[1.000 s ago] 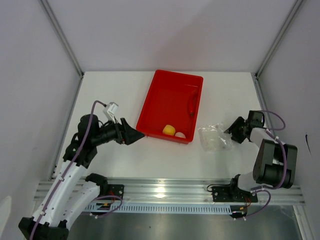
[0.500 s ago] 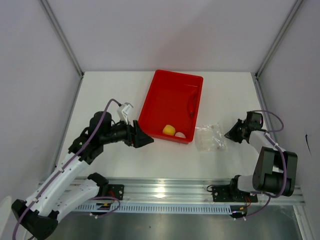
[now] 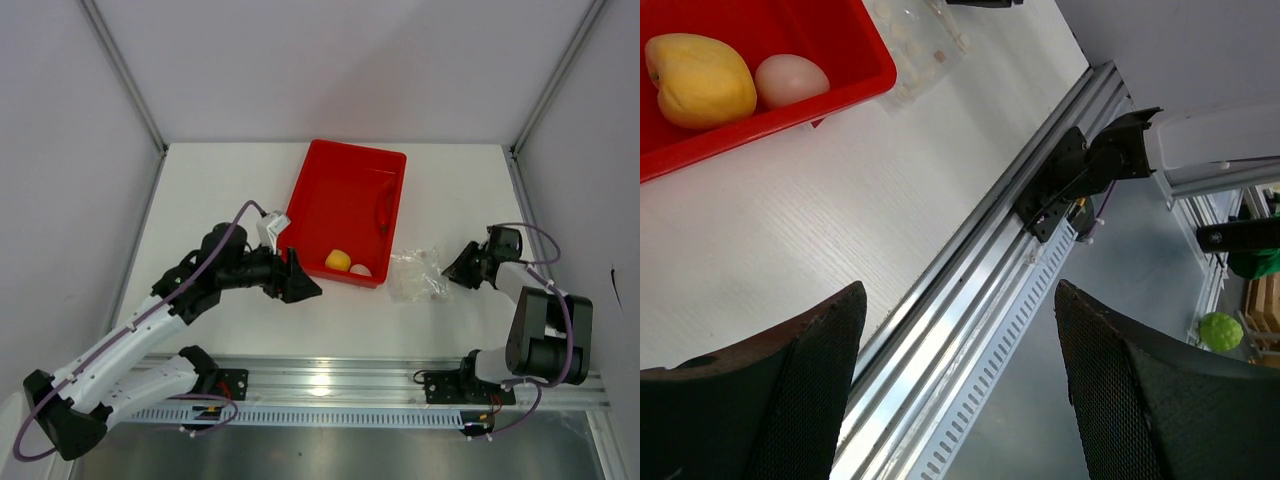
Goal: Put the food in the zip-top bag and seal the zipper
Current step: Pick up the zipper food storage bag at the center of the board.
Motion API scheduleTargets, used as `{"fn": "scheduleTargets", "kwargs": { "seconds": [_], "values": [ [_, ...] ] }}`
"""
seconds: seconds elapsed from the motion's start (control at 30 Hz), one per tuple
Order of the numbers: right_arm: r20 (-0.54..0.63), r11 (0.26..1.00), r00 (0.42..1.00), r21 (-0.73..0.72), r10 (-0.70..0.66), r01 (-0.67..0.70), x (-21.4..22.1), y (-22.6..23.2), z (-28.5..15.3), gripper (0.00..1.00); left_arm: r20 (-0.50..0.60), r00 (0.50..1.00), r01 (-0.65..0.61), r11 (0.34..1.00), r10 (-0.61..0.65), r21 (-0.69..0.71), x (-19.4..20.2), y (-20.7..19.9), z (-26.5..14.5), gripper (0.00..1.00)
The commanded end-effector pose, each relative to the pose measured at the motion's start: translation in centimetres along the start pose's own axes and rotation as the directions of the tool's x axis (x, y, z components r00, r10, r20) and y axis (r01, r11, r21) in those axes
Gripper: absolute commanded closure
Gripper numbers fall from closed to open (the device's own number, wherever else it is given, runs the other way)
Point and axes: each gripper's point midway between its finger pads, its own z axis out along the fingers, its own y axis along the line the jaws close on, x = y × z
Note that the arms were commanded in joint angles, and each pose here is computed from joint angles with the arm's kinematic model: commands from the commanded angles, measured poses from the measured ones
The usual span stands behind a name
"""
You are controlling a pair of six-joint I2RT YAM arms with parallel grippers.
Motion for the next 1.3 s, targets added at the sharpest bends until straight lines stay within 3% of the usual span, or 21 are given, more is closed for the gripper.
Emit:
{"fn": "scheduleTargets", "kwargs": {
  "seconds": [0.0, 0.17, 0.2, 0.3, 0.57, 0.7, 0.93, 1.17, 1.27],
  "values": [
    [-0.003, 0.997, 0.999, -0.066, -0.041, 0.040, -0.1, 0.9, 0.6, 0.72, 0.037, 0.999, -0.016, 1.000, 0.016, 0.020, -1.5, -1.3, -0.1, 0.21],
    [-0.036, 0.989, 0.996, -0.129, -0.078, 0.072, 1.0, 2.2, 0.8, 0.79, 0.028, 0.999, -0.025, 0.999, 0.024, 0.029, -1.4, -1.6, 0.3, 0.23],
    [-0.038, 0.989, 0.996, -0.128, -0.082, 0.076, 1.2, 2.3, 0.8, 0.88, 0.017, 1.000, -0.022, 0.999, 0.021, 0.029, -1.1, -1.6, 0.6, 0.24],
    [-0.019, 0.990, 0.996, -0.108, -0.090, 0.088, 0.9, 2.4, 0.1, 1.00, 0.003, 1.000, -0.024, 0.999, 0.024, 0.034, -0.9, -1.8, 1.0, 0.26],
    [0.115, 0.981, 0.978, -0.066, -0.173, 0.182, -0.8, 4.7, -5.5, 1.00, -0.035, 0.999, -0.031, 0.998, 0.033, 0.057, -1.1, -3.7, 3.0, 0.36],
    [0.167, 0.955, 0.954, -0.122, -0.249, 0.270, -0.4, 7.9, -8.2, 1.00, -0.050, 0.998, -0.030, 0.998, 0.033, 0.058, -2.8, -5.4, 4.3, 0.44],
    [0.183, 0.848, 0.879, -0.239, -0.439, 0.473, 3.5, 13.5, -10.4, 1.00, -0.044, 0.999, -0.027, 0.999, 0.025, -0.030, -7.4, -6.2, 6.8, 0.49],
    [0.215, 0.710, 0.774, -0.308, -0.596, 0.633, 7.6, 17.0, -11.3, 1.00, -0.071, 0.997, 0.013, 0.998, -0.017, -0.055, -7.5, -5.5, 9.9, 0.50],
    [0.239, 0.692, 0.750, -0.290, -0.616, 0.661, 8.2, 17.5, -11.4, 1.00, -0.074, 0.997, 0.019, 0.996, -0.025, -0.084, -7.5, -4.7, 11.0, 0.49]
  ]
}}
